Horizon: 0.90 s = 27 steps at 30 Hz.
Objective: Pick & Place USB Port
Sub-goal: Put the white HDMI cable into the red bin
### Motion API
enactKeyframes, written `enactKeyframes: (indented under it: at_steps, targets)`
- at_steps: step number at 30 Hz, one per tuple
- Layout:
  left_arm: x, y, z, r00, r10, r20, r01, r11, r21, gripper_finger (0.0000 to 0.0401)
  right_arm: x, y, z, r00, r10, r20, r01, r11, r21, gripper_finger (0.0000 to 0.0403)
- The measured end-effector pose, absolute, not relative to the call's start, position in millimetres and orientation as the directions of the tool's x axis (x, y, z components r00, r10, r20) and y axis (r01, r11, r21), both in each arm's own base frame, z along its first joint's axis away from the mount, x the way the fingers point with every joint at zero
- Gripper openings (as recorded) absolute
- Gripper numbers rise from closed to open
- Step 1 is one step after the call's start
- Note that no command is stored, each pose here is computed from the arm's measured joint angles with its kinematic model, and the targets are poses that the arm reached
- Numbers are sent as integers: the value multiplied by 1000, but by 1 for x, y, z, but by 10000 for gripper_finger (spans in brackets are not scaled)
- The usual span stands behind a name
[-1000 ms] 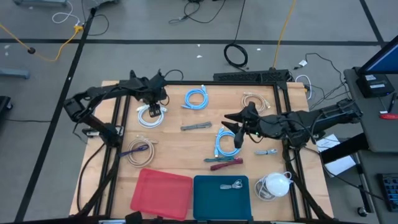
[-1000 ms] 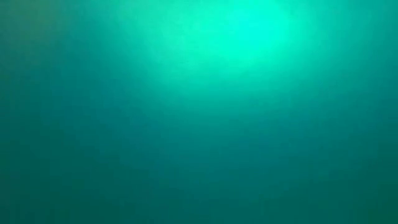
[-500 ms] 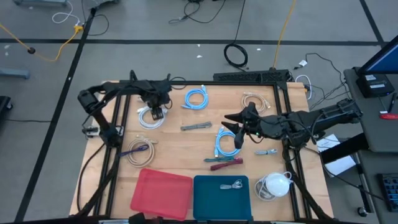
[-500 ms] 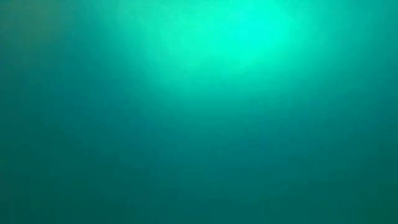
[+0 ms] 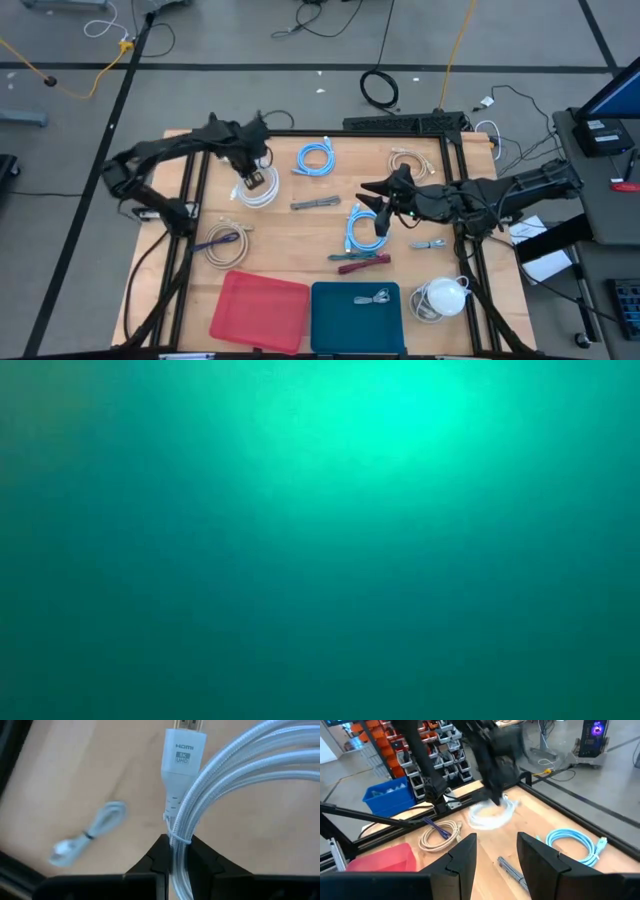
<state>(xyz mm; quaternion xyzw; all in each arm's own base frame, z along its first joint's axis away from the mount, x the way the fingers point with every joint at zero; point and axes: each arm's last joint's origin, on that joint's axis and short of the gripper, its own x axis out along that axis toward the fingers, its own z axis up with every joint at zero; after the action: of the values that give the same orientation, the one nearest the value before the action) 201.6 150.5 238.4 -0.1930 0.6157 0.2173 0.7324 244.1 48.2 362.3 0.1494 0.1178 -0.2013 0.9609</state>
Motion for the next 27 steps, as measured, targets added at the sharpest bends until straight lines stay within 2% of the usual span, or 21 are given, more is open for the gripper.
enactKeyframes:
  at_steps: [6, 11, 16, 20, 27]
  targets:
    - [190, 93, 315, 509, -64, -858, -524, 768, -368, 37, 245, 43, 355, 877, -373, -303, 453, 853, 258, 132]
    - [187, 21, 341, 601, -153, -784, -449, 747, -490, 37, 247, 40, 357, 890, -355, -284, 428, 866, 259, 132]
    - [197, -47, 343, 639, -175, -749, -440, 716, -542, 37, 245, 40, 360, 904, -324, -279, 391, 890, 234, 132]
    - [216, -96, 326, 618, -189, -763, -484, 674, -559, 37, 243, 40, 362, 915, -294, -276, 361, 903, 234, 132]
    - [250, -156, 263, 442, -203, -874, -551, 707, -443, 37, 242, 44, 362, 923, -265, -280, 324, 927, 189, 132]
